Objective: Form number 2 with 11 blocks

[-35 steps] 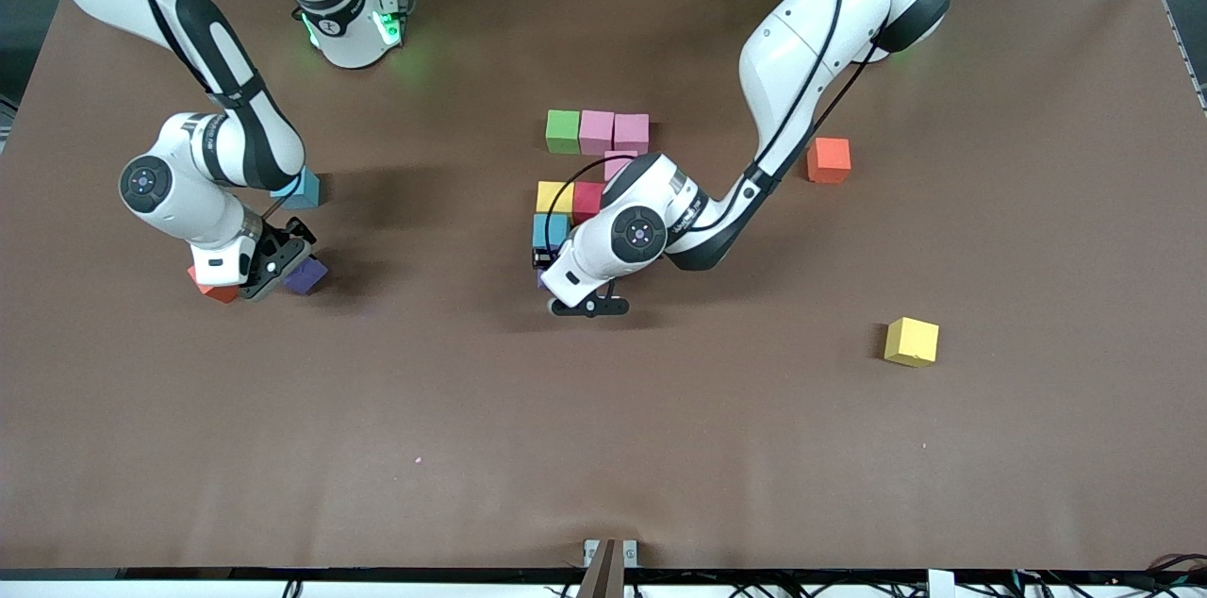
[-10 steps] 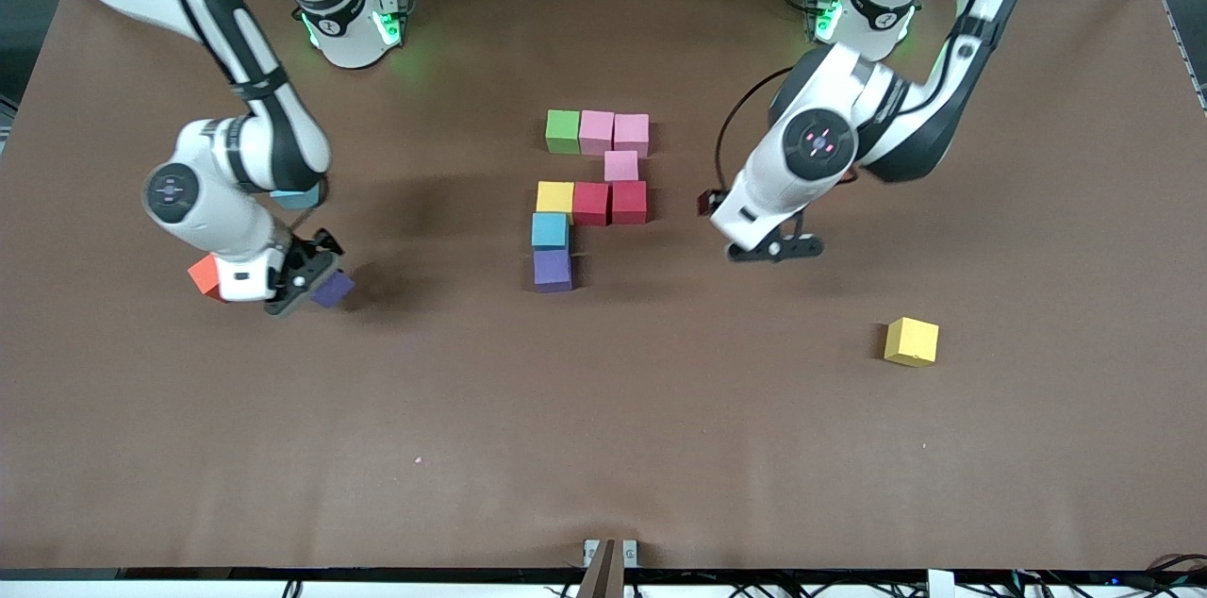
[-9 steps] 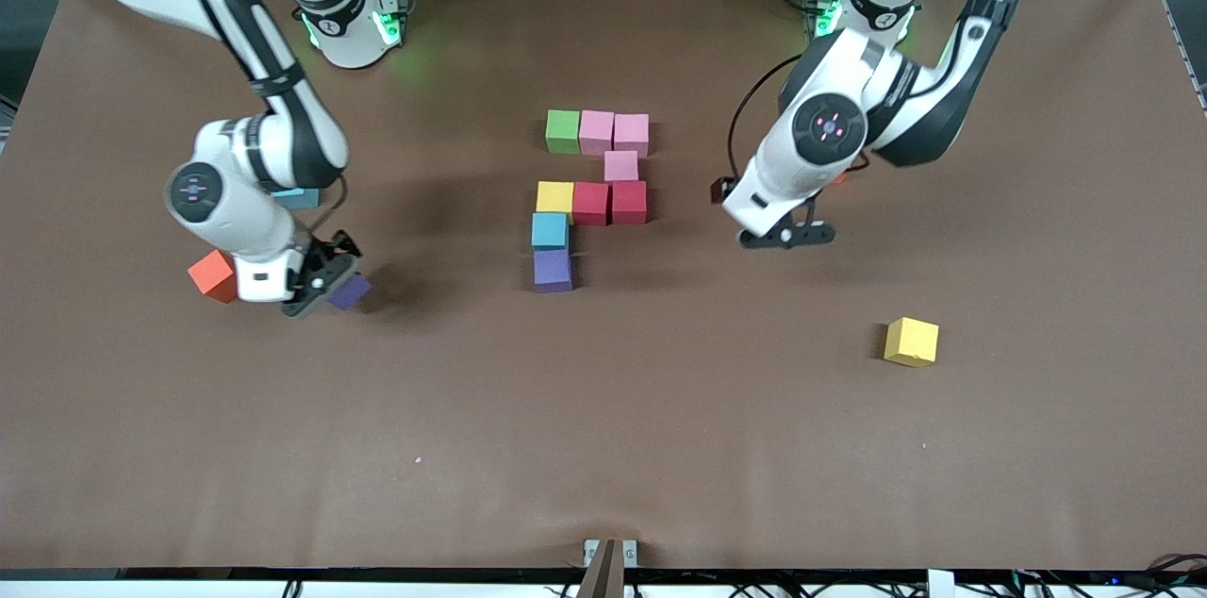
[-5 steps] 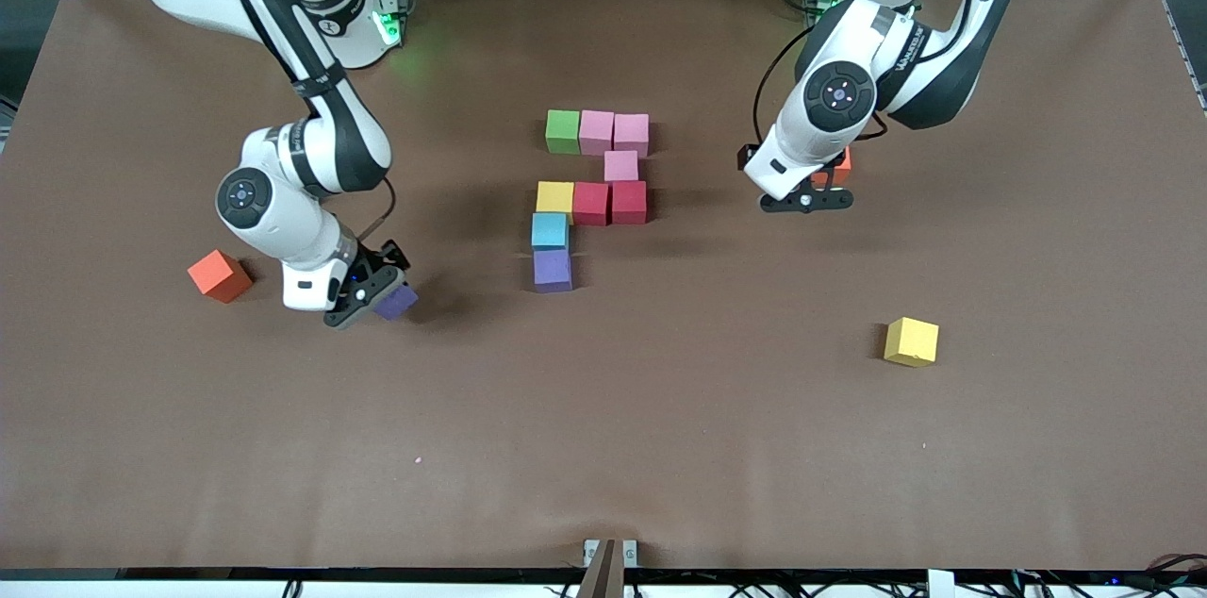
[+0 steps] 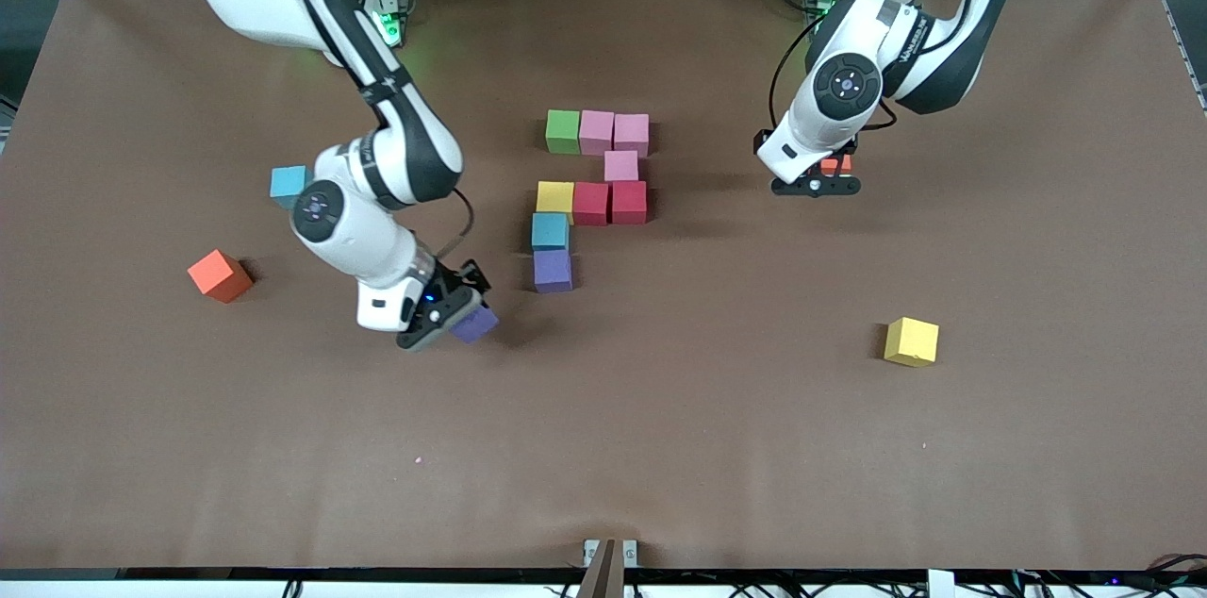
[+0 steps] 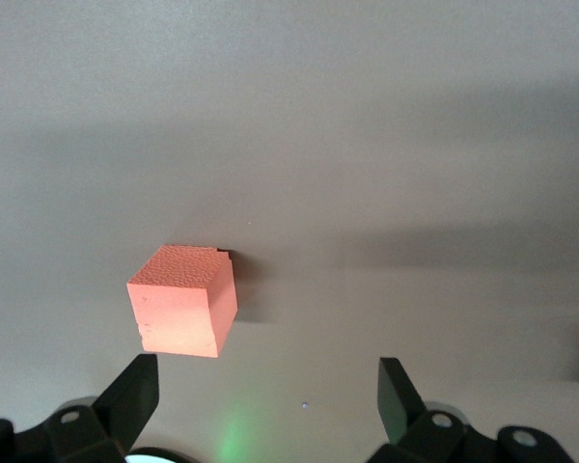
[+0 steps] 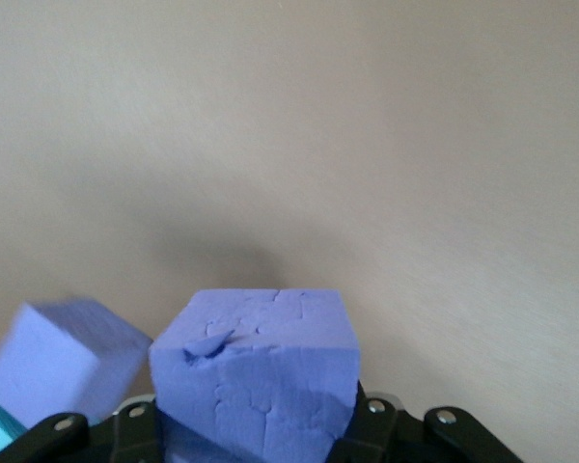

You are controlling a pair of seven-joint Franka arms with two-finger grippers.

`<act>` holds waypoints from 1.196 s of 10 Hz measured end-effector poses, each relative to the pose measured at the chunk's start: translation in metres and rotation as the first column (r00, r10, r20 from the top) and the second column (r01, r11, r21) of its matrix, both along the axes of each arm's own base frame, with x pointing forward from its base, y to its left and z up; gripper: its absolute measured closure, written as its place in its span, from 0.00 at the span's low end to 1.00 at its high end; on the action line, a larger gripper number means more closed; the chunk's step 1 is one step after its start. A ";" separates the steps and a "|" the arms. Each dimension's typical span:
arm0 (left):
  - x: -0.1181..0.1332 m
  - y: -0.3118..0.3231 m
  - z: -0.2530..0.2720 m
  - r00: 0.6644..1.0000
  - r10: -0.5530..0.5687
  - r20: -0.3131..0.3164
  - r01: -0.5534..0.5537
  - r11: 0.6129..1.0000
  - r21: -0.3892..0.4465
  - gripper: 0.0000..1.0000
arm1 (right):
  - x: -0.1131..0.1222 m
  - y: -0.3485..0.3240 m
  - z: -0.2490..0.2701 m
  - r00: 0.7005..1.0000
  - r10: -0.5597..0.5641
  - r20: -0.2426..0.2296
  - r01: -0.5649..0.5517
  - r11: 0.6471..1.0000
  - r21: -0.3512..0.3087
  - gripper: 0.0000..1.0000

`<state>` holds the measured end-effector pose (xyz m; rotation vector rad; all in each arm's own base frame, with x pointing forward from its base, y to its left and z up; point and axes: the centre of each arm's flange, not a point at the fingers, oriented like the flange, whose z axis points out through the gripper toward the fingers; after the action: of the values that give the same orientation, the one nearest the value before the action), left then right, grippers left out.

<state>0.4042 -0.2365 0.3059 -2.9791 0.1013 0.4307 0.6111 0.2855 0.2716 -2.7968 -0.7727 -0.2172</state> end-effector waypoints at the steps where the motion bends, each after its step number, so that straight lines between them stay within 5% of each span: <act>1: -0.004 0.003 -0.007 1.000 -0.004 -0.001 0.004 1.000 0.000 0.00 | 0.000 0.027 0.006 0.998 -0.051 -0.042 0.051 0.999 0.009 0.41; 5: 0.016 0.052 -0.006 0.999 -0.036 -0.001 0.036 0.998 -0.044 0.00 | 0.004 0.061 0.009 0.988 -0.134 -0.077 0.136 0.991 0.017 0.41; 8: 0.020 0.060 -0.006 0.999 -0.038 -0.003 0.037 0.998 -0.051 0.00 | -0.022 0.121 0.012 0.981 -0.165 -0.097 0.168 0.985 0.024 0.41; 10: 0.017 0.074 -0.018 0.998 -0.044 -0.040 0.042 0.998 -0.053 0.00 | -0.035 0.147 0.016 0.999 -0.033 -0.024 0.032 0.999 -0.029 0.41; 12: 0.016 0.110 -0.039 0.995 -0.004 -0.097 -0.002 0.998 -0.064 0.00 | -0.047 0.168 0.023 0.984 0.173 0.044 -0.169 0.983 -0.075 0.41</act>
<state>0.4201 -0.1265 0.2672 -3.0202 0.1290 0.5830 0.5645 0.4538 0.2945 -2.7797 -1.0467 -0.2343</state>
